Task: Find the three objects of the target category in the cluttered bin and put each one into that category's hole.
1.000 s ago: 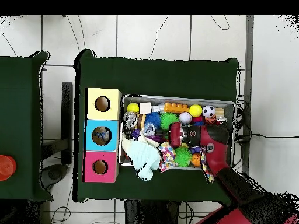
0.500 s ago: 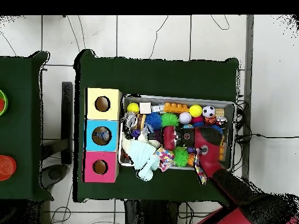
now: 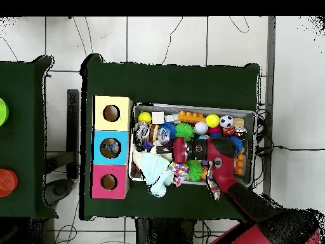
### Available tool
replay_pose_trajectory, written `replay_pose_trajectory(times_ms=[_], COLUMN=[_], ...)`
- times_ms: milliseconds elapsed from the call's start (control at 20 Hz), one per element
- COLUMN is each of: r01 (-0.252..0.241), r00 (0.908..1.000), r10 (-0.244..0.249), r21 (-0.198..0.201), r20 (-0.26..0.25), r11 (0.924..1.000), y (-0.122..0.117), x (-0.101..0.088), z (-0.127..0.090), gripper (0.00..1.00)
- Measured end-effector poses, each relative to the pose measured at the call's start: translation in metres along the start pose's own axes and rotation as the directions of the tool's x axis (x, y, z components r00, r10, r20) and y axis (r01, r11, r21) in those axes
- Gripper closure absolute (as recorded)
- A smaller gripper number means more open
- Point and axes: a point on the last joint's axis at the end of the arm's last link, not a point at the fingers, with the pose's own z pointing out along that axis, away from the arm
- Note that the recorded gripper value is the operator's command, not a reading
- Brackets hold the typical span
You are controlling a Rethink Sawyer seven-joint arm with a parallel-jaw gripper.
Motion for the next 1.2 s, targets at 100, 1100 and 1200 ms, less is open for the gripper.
replay_pose_trajectory(times_ms=[100, 1100, 1200], r01=[0.000, -0.005, -0.015], r00=[1.0000, 0.9247, 0.9132], r10=[0.000, -0.098, -0.101], r21=[0.003, 0.268, 0.280], r20=[-0.001, 0.368, 0.395], r11=[1.0000, 0.9634, 0.9600], y=[0.000, 0.032, 0.038], x=[0.000, -0.012, -0.008], z=[0.001, 0.026, 0.027], gripper=[1.00, 1.00, 1.00])
